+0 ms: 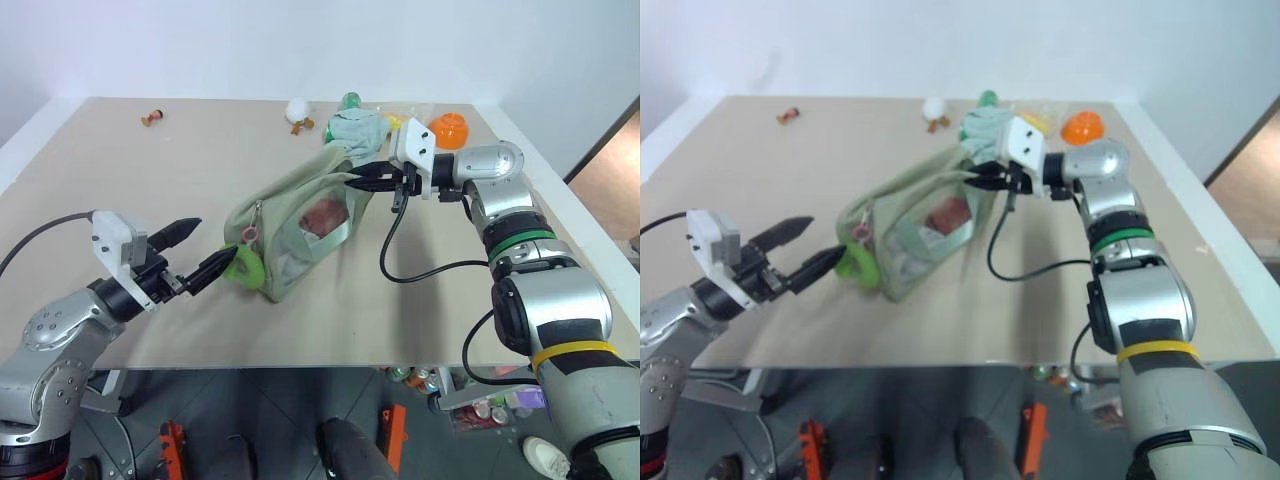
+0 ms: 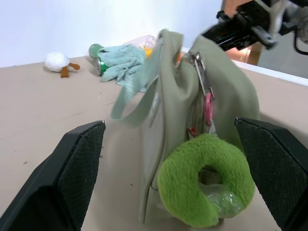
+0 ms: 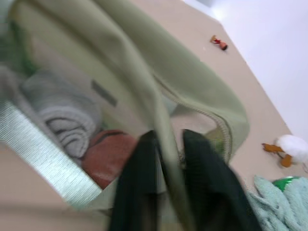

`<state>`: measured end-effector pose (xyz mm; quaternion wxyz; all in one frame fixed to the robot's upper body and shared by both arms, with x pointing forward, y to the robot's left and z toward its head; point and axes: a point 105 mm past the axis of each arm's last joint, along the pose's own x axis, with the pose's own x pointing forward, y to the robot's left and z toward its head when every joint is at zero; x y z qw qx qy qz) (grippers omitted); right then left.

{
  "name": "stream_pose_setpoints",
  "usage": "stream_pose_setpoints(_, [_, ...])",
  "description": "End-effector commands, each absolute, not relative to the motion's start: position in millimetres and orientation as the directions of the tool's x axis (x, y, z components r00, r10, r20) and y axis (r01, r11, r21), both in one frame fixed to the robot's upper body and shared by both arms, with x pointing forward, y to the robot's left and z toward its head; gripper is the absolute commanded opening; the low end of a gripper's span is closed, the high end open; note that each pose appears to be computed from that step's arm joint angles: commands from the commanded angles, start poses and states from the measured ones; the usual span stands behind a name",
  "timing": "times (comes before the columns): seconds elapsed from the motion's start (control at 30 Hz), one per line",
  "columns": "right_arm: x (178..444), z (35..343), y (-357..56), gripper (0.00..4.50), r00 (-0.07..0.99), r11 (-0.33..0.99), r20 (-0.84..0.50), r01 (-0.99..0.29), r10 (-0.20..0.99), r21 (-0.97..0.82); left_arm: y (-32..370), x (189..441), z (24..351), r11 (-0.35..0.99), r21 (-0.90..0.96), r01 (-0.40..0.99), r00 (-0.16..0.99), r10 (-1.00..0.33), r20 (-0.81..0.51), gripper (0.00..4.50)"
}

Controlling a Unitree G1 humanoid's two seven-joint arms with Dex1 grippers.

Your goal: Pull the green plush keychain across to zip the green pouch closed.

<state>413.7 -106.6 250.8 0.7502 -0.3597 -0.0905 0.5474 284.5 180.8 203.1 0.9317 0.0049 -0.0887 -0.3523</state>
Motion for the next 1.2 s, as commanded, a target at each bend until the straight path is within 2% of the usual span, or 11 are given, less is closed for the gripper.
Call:
stream_pose_setpoints(0.03, [407,272,-109,0.4,0.369,0.133,-0.199,-0.704,0.908,-0.698,177,289,212,0.737,0.114,0.666,0.713,-0.674,0.192,4.5])
stream_pose_setpoints(0.37, [391,282,-120,0.4,0.347,0.089,-0.235,-0.708,0.908,-0.7,174,300,216,0.719,0.122,0.684,0.691,-0.692,0.209,4.5])
stream_pose_setpoints(0.57, [364,279,-127,0.4,0.358,0.101,-0.294,-0.769,0.886,-0.631,183,303,217,0.727,0.138,0.672,0.7,-0.685,0.203,4.5])
stream_pose_setpoints(0.93, [332,255,-123,0.4,0.456,0.271,-0.284,-0.818,0.843,-0.508,186,306,215,0.718,0.155,0.678,0.695,-0.695,0.184,4.5])
stream_pose_setpoints(1.2, [318,265,-125,0.4,0.515,0.354,-0.278,-0.81,0.811,-0.467,181,306,209,0.695,0.149,0.703,0.676,-0.719,0.163,4.5])
